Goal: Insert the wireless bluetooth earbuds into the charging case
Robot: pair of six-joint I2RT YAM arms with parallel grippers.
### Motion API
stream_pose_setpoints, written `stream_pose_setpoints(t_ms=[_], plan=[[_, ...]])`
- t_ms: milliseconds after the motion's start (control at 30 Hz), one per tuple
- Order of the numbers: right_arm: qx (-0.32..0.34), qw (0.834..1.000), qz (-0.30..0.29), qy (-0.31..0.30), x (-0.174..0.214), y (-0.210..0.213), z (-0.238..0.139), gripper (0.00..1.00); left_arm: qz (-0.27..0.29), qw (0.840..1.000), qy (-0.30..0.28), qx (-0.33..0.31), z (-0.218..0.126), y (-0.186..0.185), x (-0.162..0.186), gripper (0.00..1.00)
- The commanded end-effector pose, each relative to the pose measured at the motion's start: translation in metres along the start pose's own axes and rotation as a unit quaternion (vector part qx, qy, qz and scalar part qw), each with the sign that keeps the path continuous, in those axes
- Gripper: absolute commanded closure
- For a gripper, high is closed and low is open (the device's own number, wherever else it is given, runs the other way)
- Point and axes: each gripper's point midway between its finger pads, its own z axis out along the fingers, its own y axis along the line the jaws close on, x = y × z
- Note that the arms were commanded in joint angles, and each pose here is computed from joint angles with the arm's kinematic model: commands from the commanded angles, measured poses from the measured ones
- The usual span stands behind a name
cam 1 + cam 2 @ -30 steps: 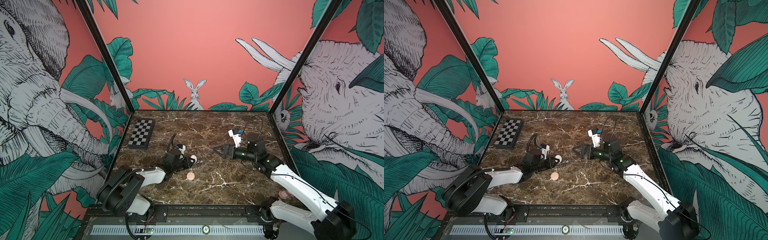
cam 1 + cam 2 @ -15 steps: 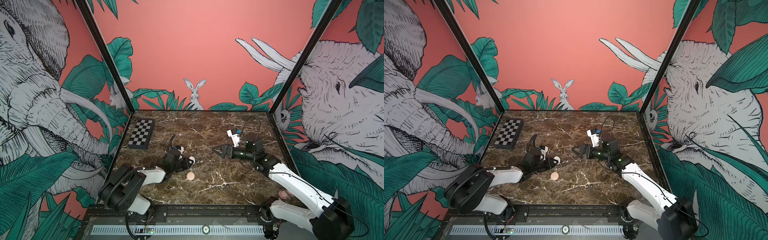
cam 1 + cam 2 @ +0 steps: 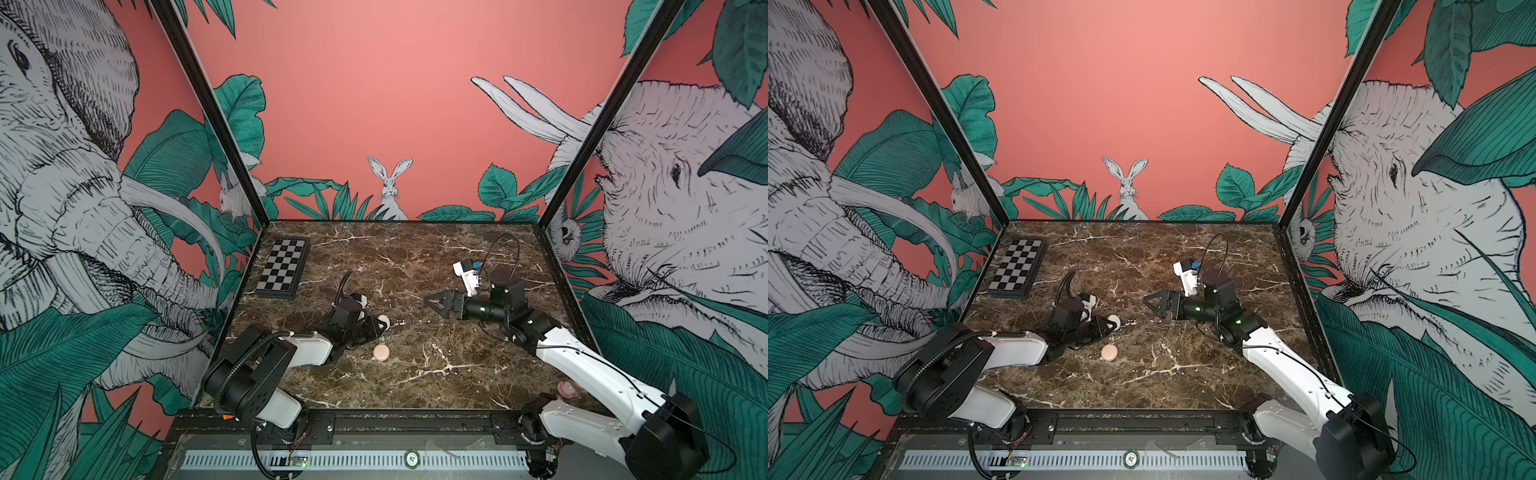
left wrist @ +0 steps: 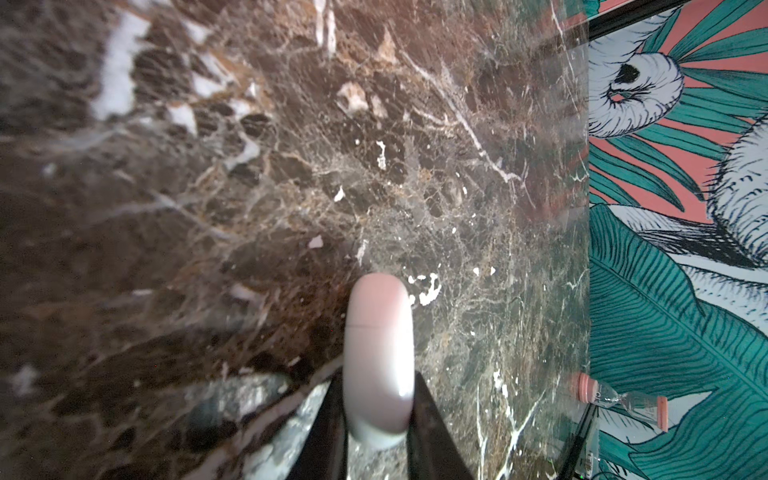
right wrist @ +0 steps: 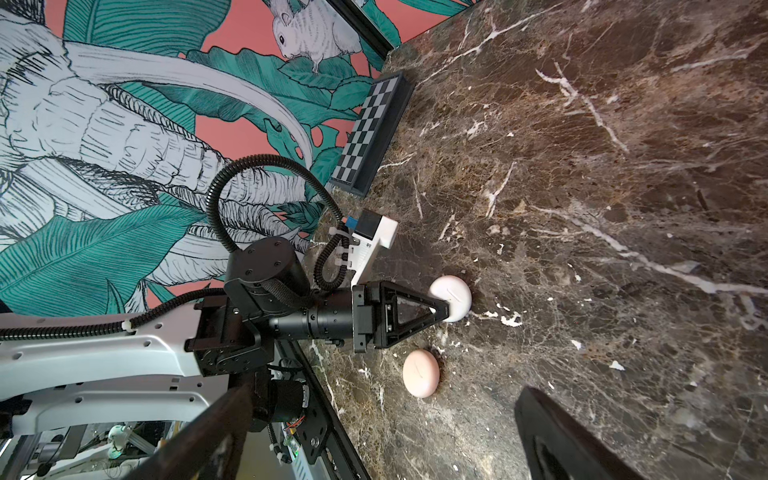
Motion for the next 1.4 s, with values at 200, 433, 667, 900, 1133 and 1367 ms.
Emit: stream_pose_setpoints(t_ms=[200, 433, 667, 900, 1133, 1367], plan=[[-0.024, 1.000, -0.018, -0.009, -0.006, 0.013, 0.000, 0.02, -0.009, 1.000, 0.000, -0.018, -0.004, 0.009, 0.002, 0.73], [-0.026, 0.999, -0.019, -0.008, -0.006, 0.015, -0.001, 0.02, -0.007, 1.000, 0.005, -0.024, -0.005, 0.010, 0.004, 0.70], [-0.026, 0.999, -0.019, -0.009, -0.006, 0.016, -0.002, 0.02, 0.005, 0.999, 0.006, -0.042, -0.011, 0.011, 0.001, 0.60], [-0.031, 0.999, -0.024, -0.008, -0.008, 0.021, -0.004, 0.02, 0.022, 0.998, 0.011, -0.057, -0.016, 0.009, -0.001, 0.56], [-0.031, 0.999, -0.032, -0.008, -0.010, 0.026, -0.009, 0.02, 0.028, 0.998, 0.015, -0.063, -0.025, 0.005, -0.002, 0.46], [-0.023, 0.998, -0.049, -0.014, -0.015, 0.035, -0.020, 0.02, 0.081, 0.994, 0.026, -0.069, -0.065, -0.031, -0.014, 0.29]])
